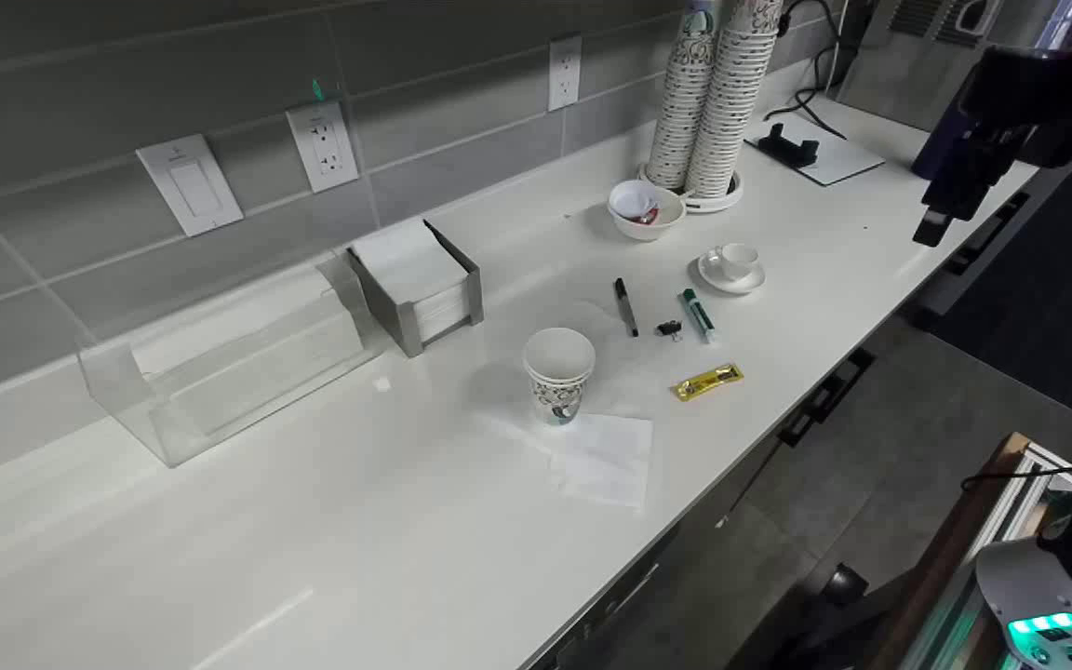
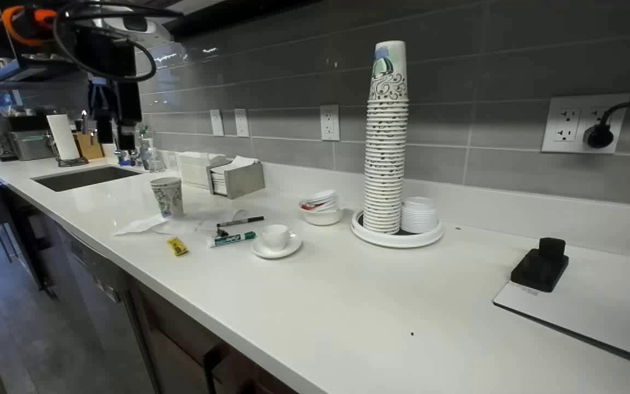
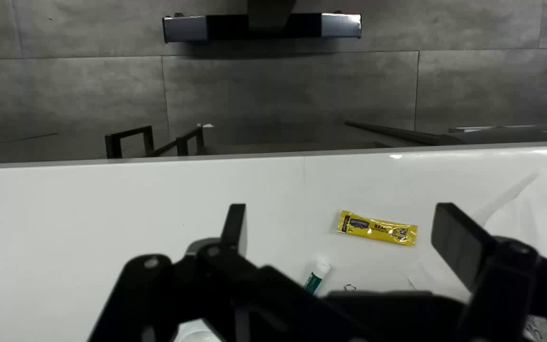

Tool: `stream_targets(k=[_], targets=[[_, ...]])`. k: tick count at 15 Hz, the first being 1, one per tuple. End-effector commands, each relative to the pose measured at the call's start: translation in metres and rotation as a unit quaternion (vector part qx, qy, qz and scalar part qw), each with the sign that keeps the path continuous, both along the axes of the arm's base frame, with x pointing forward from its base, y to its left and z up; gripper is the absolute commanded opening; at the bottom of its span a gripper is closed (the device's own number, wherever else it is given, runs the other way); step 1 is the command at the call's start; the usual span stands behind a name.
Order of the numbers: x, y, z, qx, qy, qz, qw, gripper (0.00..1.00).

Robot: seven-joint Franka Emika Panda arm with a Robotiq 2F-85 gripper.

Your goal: Put the right marker in the left cup

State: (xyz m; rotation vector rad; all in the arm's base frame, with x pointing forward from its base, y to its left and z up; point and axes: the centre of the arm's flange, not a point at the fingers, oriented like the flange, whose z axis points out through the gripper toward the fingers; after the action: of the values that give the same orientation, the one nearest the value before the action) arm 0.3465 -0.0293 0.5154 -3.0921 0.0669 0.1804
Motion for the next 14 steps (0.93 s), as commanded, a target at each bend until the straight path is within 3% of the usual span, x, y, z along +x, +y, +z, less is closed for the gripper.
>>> stream_targets(k=[1, 7, 11, 14], targets=[[0.000, 0.000, 0.000, 0.000, 0.000, 0.000, 1.0000, 1.00], [0.008, 0.009, -0.008, 0.014, -0.010, 0.007, 0.9998, 1.00], [0.039, 0.038, -0.037, 0.035, -0.031, 0.006, 0.9989, 1.00], [0.064, 0.051, -0.071, 0.019, -0.048, 0.016, 0.9985, 1.00]])
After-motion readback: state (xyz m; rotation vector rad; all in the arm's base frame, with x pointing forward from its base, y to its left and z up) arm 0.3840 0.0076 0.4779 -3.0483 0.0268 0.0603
